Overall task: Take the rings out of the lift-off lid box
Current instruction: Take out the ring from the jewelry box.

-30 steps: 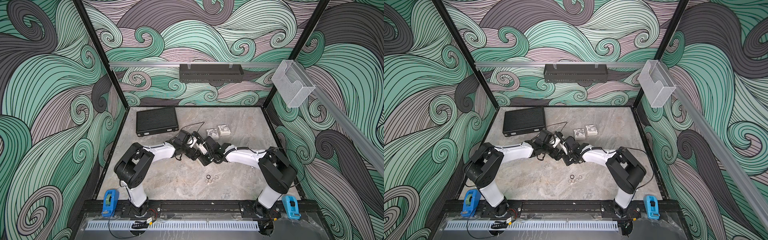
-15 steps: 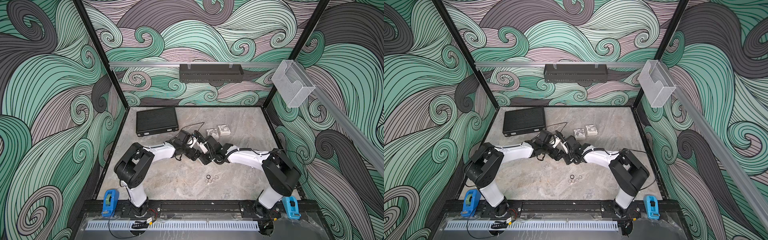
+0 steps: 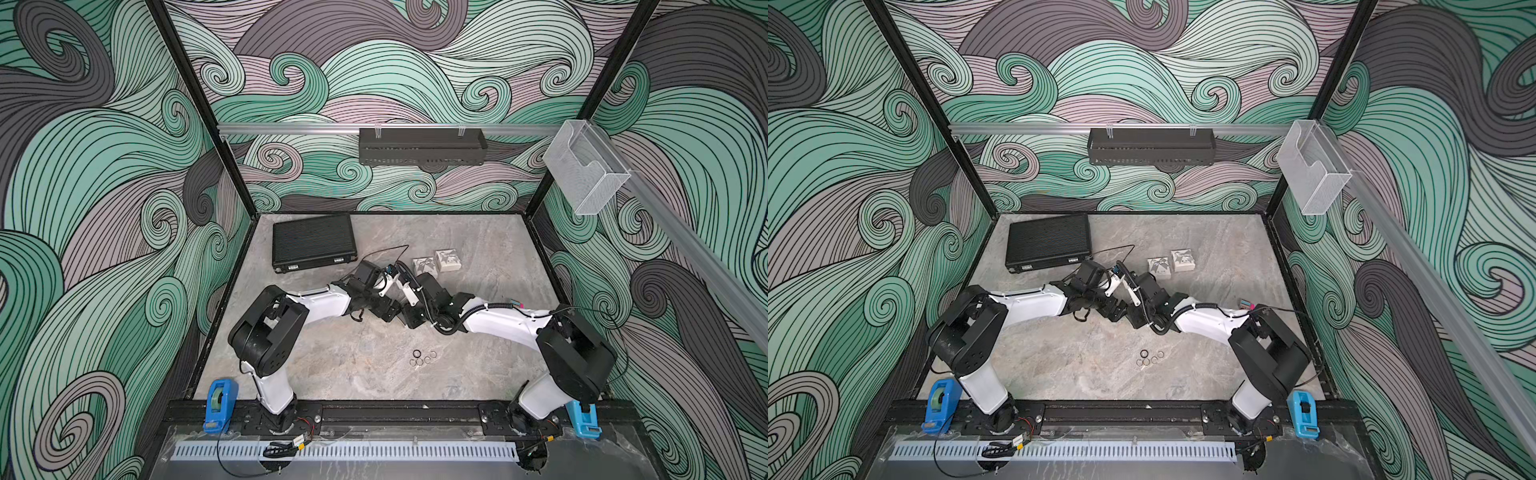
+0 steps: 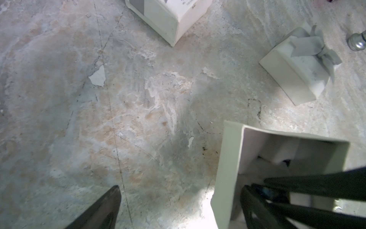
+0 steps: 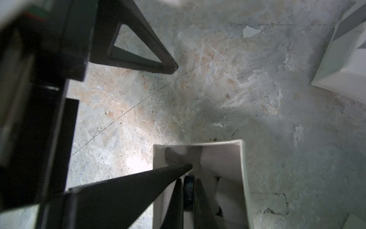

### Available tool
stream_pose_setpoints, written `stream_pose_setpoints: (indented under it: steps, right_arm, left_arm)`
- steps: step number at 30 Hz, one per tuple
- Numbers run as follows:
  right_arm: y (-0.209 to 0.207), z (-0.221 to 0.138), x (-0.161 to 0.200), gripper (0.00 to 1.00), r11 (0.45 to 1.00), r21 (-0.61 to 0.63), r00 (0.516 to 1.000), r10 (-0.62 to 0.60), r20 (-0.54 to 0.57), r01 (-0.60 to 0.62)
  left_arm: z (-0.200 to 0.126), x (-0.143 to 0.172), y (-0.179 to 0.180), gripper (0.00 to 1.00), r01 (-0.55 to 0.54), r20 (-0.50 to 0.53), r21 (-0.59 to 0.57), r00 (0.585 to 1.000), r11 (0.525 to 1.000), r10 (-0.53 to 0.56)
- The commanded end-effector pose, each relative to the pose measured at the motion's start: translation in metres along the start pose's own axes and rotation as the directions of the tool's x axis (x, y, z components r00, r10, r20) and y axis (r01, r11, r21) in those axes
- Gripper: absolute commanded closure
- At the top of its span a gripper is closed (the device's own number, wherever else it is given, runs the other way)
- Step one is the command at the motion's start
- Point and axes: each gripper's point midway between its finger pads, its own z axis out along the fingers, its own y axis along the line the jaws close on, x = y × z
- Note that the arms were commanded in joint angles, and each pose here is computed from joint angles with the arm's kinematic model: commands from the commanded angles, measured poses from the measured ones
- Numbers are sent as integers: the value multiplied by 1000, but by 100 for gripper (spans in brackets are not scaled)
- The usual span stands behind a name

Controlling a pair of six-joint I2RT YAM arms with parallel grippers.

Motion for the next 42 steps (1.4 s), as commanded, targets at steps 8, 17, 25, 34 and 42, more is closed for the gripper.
stream_pose_setpoints:
  steps: [8,17,25,34,42]
  right_arm:
    - [0,-16,-20,100,1000,-15,991,28,132,-26]
    - [-3,-18,-22,100,998,-38,984,60,168,-55]
    - [-5,-9,-13,100,998,-32,990,58,130,-54]
    - [-9,5,-2,100,996,-19,993,92,80,-91]
    - [-8,11,0,100,987,-9,984,161,75,-161]
  left_arm:
    - [6,15,-1,5,7,-52,12,999,1000,-6]
    - [6,15,-1,5,5,-51,11,999,1000,-5]
    - [0,10,-3,5,2,-44,12,999,1000,-2]
    - [-28,2,-13,5,14,-48,36,999,999,-12]
    - [-30,18,-18,5,116,-85,49,990,992,-112]
